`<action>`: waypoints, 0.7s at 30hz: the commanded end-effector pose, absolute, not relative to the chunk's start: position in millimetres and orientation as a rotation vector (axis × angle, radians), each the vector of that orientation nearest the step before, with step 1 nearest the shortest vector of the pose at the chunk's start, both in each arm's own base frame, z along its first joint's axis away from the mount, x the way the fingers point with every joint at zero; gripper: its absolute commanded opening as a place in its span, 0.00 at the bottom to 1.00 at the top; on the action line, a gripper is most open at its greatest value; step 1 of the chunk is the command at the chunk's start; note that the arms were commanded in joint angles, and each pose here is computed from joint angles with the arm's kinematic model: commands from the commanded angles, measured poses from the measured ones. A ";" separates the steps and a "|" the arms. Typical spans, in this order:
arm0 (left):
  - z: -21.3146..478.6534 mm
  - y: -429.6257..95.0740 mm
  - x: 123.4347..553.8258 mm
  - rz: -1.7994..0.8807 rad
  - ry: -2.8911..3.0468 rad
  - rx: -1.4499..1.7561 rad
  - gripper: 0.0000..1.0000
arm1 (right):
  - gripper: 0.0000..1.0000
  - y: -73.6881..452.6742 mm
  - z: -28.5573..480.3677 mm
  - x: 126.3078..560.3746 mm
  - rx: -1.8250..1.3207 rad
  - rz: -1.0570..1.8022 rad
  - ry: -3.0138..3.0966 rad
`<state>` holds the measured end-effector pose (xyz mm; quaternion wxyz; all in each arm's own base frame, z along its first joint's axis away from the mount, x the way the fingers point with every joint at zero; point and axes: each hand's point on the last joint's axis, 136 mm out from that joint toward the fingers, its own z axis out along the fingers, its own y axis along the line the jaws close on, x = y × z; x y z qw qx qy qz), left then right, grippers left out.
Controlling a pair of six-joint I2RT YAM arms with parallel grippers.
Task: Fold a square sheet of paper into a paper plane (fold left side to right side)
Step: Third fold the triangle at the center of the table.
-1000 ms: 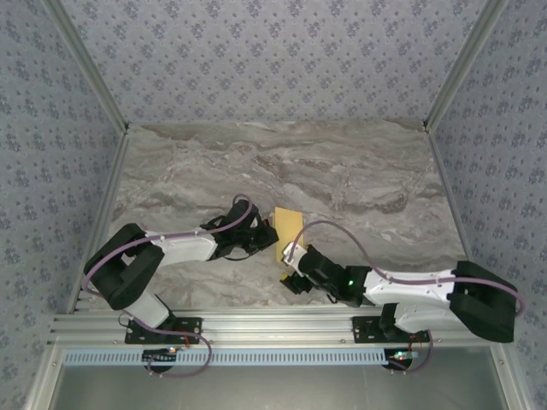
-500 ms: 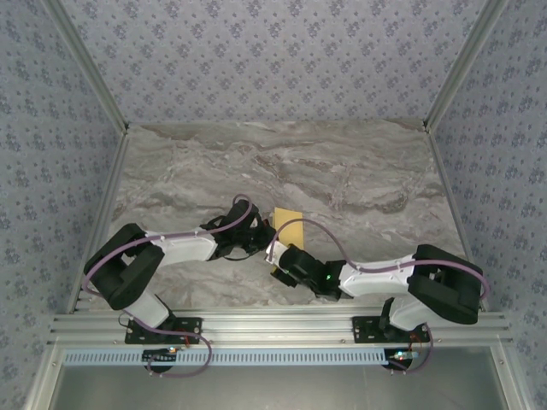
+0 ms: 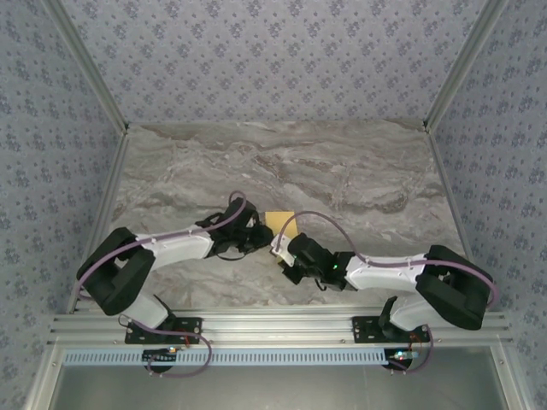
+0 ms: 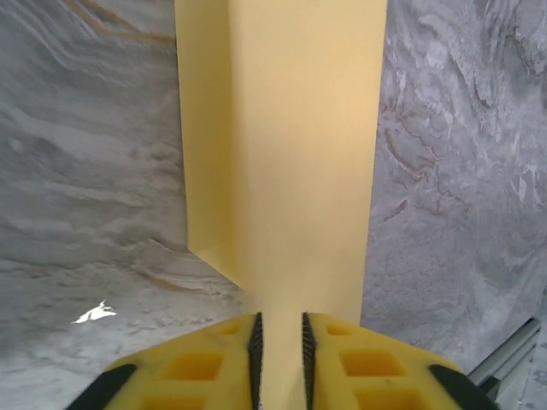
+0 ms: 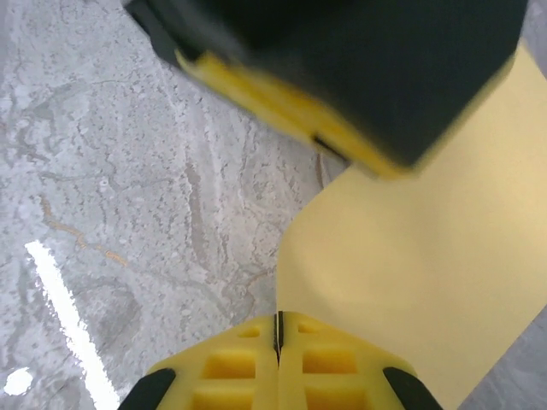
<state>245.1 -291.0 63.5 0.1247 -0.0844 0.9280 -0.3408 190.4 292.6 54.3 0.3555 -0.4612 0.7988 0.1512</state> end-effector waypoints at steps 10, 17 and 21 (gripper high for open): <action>96.9 -296.2 278.7 -0.833 2.696 0.113 0.22 | 0.00 294.9 62.1 180.6 -1.123 0.791 2.247; 71.1 -334.8 298.3 -0.895 2.734 0.212 0.13 | 0.00 297.5 57.8 182.9 -1.084 0.897 2.342; 50.6 -345.6 301.2 -0.892 2.784 0.244 0.11 | 0.00 296.5 56.3 188.8 -1.032 0.956 2.386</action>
